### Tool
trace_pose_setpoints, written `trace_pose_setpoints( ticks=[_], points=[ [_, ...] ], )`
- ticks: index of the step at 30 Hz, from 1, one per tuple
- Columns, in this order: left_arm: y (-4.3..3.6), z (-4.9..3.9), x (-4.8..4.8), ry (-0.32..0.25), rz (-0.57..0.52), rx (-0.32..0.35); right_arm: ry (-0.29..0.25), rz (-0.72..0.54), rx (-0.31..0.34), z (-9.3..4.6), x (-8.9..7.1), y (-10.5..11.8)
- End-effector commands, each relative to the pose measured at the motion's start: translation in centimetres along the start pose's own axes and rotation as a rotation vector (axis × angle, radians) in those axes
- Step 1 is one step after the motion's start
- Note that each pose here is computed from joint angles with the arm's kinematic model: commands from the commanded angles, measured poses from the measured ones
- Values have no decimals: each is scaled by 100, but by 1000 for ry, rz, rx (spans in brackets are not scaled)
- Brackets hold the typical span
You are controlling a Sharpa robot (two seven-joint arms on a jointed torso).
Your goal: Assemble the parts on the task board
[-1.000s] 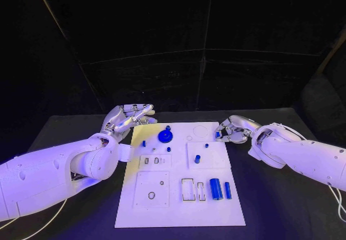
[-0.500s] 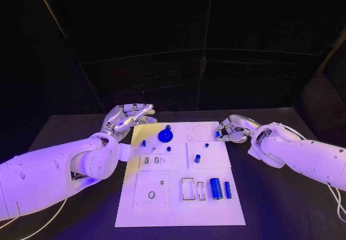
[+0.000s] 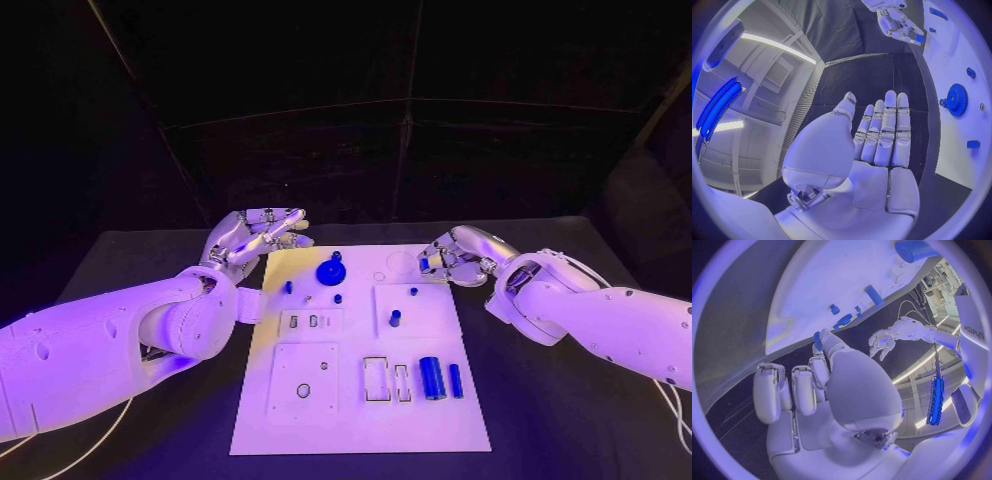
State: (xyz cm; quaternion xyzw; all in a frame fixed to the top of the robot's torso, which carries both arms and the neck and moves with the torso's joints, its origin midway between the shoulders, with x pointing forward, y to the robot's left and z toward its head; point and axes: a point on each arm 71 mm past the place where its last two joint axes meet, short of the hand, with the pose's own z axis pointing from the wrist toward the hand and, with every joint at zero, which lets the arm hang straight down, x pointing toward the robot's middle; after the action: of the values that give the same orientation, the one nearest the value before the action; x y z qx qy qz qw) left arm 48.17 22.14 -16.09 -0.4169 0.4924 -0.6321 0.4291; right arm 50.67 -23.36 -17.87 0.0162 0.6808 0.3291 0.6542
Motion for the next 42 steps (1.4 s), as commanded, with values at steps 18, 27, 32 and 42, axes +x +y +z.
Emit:
trace_pose_setpoints(
  ticks=[18, 27, 32, 42],
  points=[
    [-9, 63, -24, 6, 5, 11, 138, 5, -37, 380, 595, 1196],
    [-15, 86, -22, 6, 6, 13, 209, -23, -60, 506, 799, 1428],
    [-16, 93, -17, 7, 6, 14, 239, -42, -84, 487, 933, 1512],
    [-13, 102, -13, 8, 6, 14, 249, -74, -108, 490, 1037, 1601]
  ],
)
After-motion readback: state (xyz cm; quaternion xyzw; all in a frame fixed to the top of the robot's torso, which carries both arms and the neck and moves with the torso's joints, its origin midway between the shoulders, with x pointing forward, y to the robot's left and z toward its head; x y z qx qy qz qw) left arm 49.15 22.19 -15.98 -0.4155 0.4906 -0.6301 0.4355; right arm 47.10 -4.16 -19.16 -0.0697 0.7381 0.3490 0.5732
